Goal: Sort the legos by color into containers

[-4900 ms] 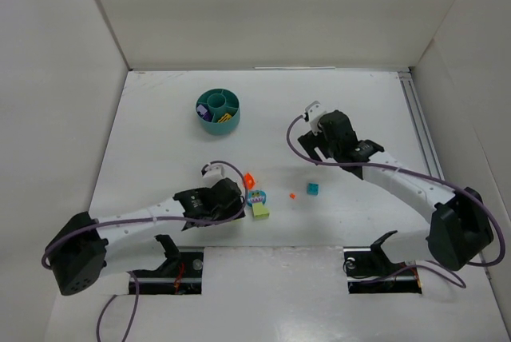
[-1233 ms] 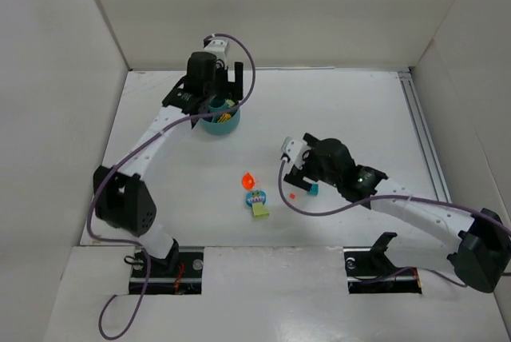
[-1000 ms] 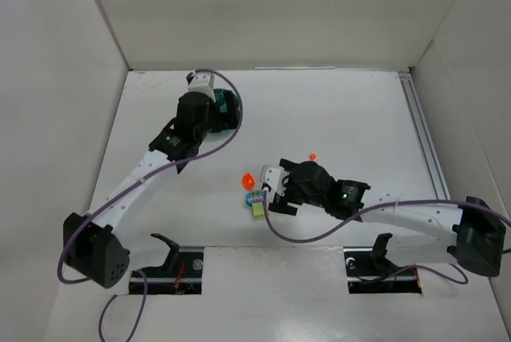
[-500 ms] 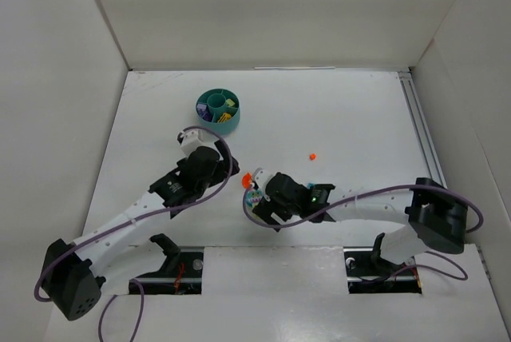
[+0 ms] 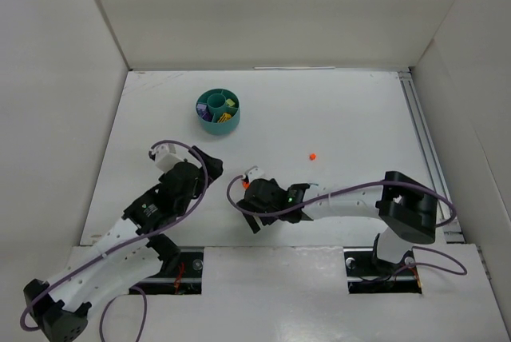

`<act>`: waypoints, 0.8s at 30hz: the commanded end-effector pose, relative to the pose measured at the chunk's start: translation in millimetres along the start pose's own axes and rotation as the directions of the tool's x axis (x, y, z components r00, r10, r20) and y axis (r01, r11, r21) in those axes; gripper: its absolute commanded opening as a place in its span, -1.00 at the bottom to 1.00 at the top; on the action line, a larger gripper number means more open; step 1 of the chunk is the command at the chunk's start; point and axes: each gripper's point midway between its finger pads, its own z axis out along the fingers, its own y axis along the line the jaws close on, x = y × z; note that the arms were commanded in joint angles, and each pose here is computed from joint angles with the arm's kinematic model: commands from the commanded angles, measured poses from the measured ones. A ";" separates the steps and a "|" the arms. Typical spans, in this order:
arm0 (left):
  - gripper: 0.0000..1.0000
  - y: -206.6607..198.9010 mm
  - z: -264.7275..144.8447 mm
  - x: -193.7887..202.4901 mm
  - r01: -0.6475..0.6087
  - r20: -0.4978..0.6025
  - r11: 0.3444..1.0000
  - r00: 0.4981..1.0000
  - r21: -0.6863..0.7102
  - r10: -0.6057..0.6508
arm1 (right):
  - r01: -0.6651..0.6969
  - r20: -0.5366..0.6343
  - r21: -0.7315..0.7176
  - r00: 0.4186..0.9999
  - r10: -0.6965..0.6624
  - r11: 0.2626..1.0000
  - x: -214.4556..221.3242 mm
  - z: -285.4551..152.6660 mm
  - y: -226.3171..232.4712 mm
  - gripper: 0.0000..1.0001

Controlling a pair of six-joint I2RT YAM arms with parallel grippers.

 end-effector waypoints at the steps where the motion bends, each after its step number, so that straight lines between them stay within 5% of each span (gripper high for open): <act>1: 1.00 8.5 -2.5 -4.3 0.009 0.032 1.000 0.999 -0.015 -0.008 | -0.147 -0.008 0.059 0.989 0.148 0.987 9.5 1.3 -3.4 0.85; 24: 1.00 14.2 -10.6 -8.7 0.014 0.050 1.000 0.999 0.004 -0.014 | -0.240 0.018 0.144 0.971 0.240 0.960 15.0 17.1 -13.7 0.21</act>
